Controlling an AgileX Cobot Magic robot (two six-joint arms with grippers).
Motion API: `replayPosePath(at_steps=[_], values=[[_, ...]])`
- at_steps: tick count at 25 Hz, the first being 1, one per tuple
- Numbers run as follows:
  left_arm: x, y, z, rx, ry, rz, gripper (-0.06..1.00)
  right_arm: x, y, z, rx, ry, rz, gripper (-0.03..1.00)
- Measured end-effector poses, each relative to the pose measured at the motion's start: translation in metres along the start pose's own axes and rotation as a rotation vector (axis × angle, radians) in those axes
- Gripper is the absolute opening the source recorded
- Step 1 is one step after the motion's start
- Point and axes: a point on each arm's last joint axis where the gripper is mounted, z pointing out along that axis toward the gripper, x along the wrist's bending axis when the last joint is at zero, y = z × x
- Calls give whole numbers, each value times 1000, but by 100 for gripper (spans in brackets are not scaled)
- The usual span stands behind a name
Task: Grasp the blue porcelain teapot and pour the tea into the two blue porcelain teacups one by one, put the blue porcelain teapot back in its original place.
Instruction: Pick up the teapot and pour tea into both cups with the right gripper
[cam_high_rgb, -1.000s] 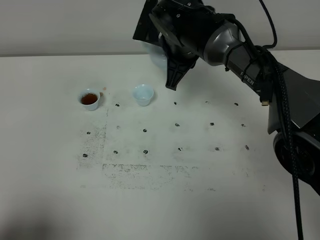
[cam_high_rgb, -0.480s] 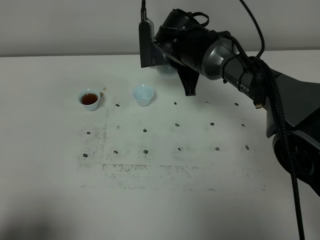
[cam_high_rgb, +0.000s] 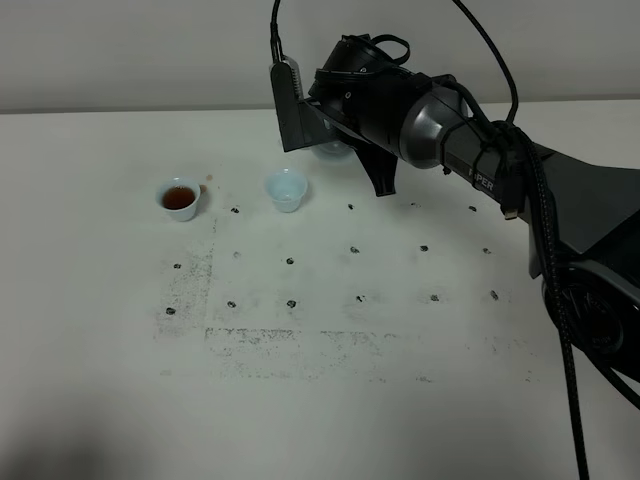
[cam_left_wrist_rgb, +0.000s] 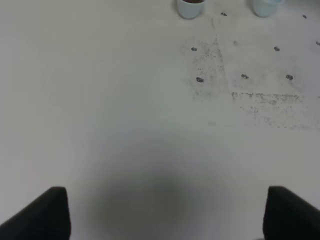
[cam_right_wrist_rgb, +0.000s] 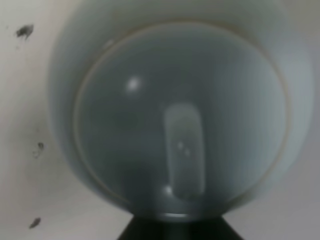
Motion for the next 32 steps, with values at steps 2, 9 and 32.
replayPosePath(at_steps=[2,9,32], values=[[0,0,0,0,0,0,74,0,0,0,4,5,-7,4],[0,0,0,0,0,0,74,8,2,-1,-29,89,-79,4],[0,0,0,0,0,1,74,-1,4,2,-87,7,-152,4]])
